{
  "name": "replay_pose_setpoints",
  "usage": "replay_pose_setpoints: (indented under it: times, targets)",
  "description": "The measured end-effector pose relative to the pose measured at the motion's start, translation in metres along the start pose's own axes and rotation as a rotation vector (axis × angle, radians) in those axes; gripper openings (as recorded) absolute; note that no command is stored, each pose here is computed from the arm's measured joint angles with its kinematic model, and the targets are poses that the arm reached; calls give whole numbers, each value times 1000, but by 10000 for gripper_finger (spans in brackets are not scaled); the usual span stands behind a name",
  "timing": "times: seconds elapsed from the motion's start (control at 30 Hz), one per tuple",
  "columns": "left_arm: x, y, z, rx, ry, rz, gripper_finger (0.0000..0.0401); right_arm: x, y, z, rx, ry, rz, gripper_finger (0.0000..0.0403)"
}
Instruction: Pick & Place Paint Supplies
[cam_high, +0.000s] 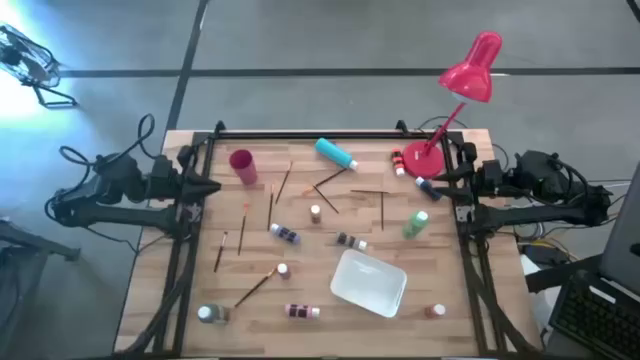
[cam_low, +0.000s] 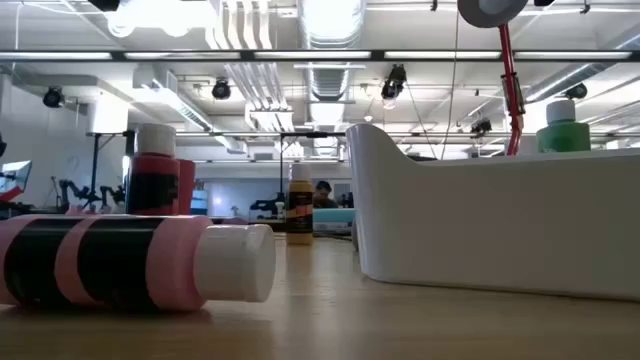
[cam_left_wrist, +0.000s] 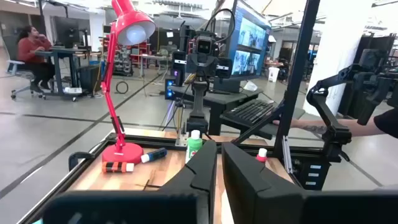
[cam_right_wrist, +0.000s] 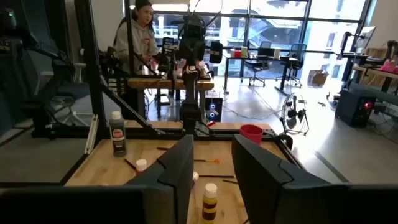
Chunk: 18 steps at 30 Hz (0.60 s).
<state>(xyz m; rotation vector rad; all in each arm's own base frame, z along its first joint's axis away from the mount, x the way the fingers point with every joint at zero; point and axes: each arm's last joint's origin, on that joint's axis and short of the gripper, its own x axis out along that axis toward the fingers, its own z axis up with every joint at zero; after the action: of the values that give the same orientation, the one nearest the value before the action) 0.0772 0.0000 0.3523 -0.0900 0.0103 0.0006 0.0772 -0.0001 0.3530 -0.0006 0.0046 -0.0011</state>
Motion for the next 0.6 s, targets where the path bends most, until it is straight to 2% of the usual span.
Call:
replay_pose_setpoints:
  times: [0.6]
  targets:
    - [0, 0, 0, 0, 0, -1, 32, 0, 0, 0, 0, 0, 0, 50]
